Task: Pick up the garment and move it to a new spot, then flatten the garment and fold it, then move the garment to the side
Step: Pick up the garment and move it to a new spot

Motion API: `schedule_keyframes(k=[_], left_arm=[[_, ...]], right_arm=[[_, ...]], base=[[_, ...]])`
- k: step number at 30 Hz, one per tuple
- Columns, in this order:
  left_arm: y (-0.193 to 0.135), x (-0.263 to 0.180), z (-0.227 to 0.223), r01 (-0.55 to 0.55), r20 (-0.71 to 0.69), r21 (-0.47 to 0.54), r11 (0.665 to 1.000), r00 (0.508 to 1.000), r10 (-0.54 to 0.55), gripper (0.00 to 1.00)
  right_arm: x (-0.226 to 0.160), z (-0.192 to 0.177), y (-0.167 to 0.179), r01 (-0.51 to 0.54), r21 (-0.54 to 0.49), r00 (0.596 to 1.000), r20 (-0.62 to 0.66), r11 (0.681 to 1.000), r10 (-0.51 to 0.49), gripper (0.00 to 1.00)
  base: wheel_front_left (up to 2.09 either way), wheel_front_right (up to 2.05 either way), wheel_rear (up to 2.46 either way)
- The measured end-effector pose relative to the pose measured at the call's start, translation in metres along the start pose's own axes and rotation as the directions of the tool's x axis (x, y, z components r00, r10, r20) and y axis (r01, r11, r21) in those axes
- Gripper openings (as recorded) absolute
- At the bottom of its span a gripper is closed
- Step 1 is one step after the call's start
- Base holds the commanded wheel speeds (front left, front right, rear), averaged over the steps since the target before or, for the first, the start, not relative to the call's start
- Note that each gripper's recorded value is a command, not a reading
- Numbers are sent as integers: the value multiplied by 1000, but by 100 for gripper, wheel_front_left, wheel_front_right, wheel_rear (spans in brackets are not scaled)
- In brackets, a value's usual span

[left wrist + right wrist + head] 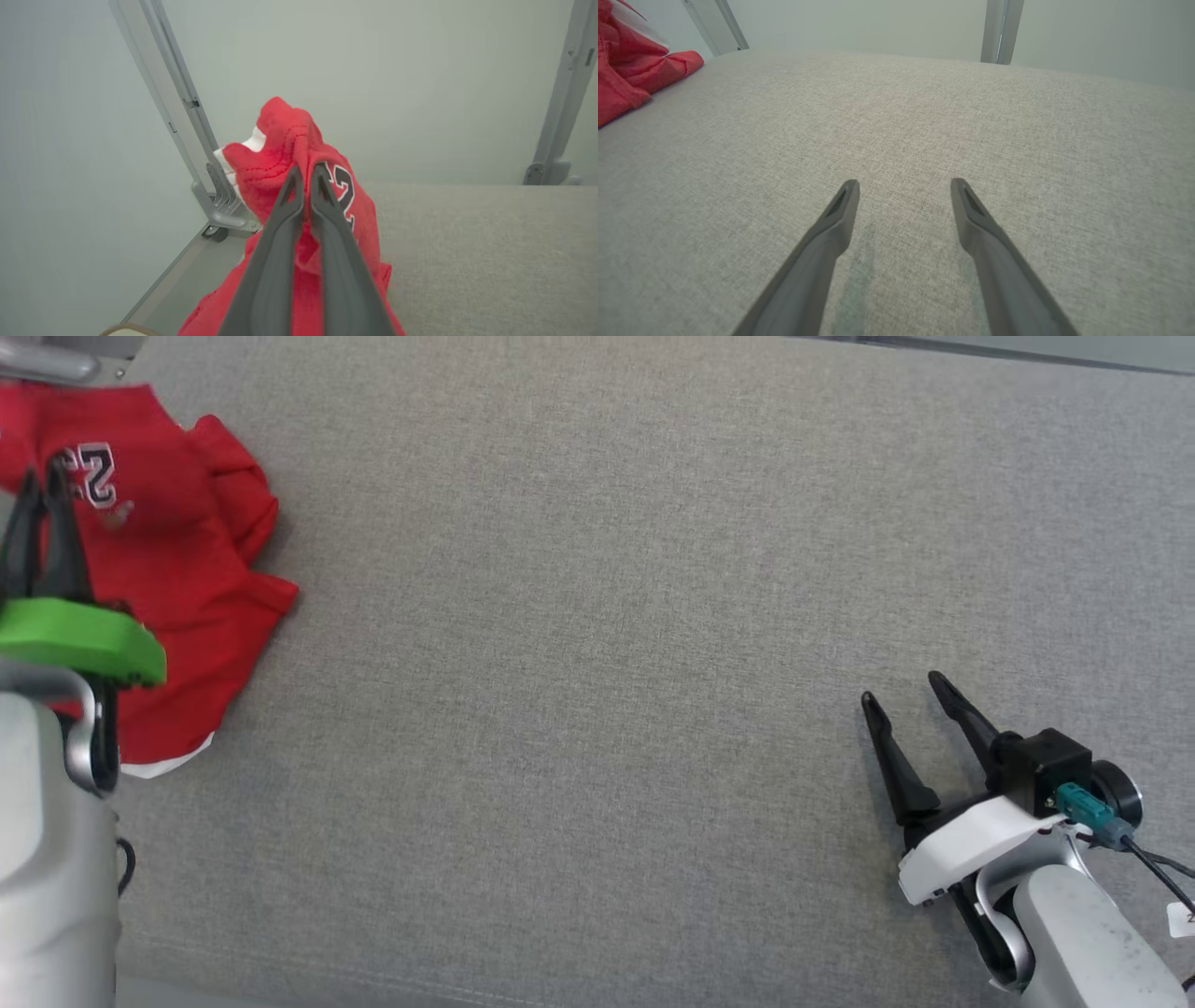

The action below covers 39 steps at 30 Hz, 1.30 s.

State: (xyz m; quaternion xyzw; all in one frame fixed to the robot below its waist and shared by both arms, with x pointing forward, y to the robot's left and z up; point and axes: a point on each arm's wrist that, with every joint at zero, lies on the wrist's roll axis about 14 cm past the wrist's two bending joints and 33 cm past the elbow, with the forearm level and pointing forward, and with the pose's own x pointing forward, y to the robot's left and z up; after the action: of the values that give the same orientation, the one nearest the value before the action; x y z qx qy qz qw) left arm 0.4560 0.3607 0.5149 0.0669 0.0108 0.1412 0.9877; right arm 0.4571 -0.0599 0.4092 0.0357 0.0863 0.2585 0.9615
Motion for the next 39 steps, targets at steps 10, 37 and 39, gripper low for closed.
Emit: schedule_keyframes(k=[10, 37, 39], left_arm=[[-90, 18, 161, 277, 395, 104, 955, 870, -295, 0], [-223, -36, -49, 277, -78, -500, 821, 929, -361, 0], [-217, -44, -71, 235, -137, -499, 834, 929, -344, 53]], right_arm=[[-23, 12, 10, 75, 92, 996, 34, 993, -78, 100], [-103, 14, -73, 398, 132, 913, 41, 908, -406, 100], [-102, 14, -77, 398, 121, 914, 38, 909, -405, 100]], base=[[0, 0, 0], [0, 0, 0], [0, 0, 0]])
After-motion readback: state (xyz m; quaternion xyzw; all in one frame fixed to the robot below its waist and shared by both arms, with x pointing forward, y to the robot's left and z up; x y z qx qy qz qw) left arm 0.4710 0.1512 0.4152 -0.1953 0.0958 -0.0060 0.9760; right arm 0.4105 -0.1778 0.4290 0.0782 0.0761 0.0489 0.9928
